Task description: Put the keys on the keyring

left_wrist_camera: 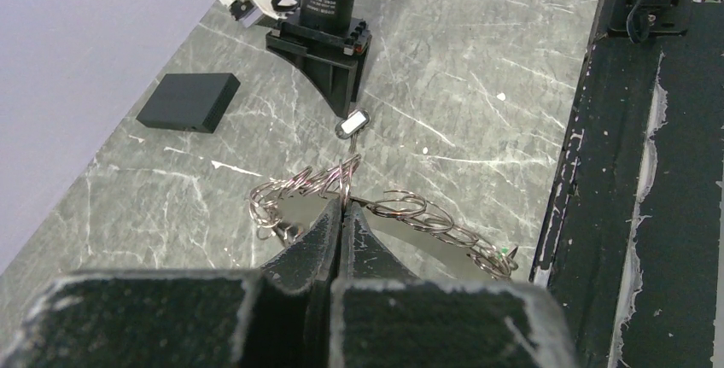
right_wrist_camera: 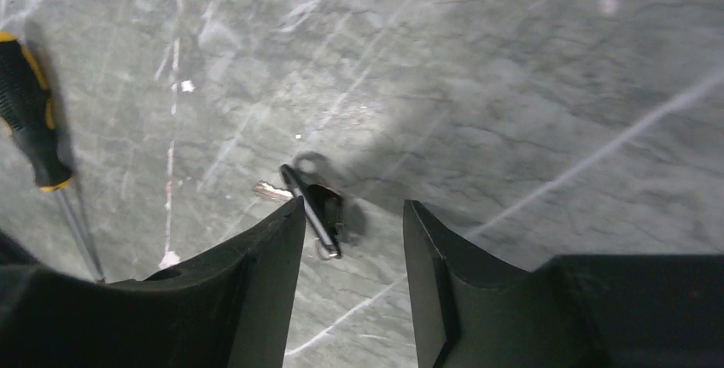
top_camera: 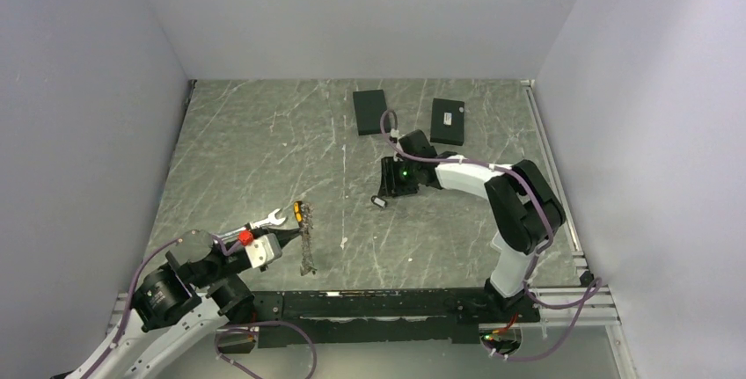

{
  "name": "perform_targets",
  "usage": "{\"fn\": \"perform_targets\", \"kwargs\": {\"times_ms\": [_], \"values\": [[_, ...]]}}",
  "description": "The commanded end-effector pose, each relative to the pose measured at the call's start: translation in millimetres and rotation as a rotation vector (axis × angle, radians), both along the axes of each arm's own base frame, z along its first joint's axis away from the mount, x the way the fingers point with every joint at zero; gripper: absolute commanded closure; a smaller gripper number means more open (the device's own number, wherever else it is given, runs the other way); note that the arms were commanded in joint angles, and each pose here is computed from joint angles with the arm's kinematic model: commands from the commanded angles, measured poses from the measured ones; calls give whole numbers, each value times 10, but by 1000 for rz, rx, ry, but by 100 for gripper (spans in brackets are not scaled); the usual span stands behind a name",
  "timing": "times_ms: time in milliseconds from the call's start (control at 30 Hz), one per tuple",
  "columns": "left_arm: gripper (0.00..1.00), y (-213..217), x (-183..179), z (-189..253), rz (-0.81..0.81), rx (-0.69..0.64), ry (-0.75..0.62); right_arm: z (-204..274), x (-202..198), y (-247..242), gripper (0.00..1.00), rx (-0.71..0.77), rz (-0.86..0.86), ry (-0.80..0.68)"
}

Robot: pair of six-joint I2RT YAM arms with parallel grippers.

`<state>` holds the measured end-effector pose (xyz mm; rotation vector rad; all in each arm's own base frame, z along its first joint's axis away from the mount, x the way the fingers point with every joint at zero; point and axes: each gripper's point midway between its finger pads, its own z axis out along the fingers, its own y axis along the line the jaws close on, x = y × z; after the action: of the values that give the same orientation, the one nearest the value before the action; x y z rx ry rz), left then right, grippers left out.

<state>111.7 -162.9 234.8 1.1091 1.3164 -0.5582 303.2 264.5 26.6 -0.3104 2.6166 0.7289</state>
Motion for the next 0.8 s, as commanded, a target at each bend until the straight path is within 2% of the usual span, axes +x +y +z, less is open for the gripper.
{"fn": "perform_targets", "kwargs": {"times_ms": [0, 267, 333, 533, 767], "values": [[100, -24, 46, 200, 11, -57, -47, 180, 150, -222, 50, -83, -47, -96], [100, -22, 52, 196, 14, -56, -46, 395, -53, -190, 52, -90, -26, -111], [100, -24, 53, 194, 14, -55, -47, 422, -106, -174, 55, -72, -85, -73], [100, -16, 42, 209, 12, -61, -52, 384, -259, -110, 57, -24, -289, -18], [100, -4, 16, 233, 6, -70, -60, 264, -252, -28, 59, 0, -372, -1]]}}
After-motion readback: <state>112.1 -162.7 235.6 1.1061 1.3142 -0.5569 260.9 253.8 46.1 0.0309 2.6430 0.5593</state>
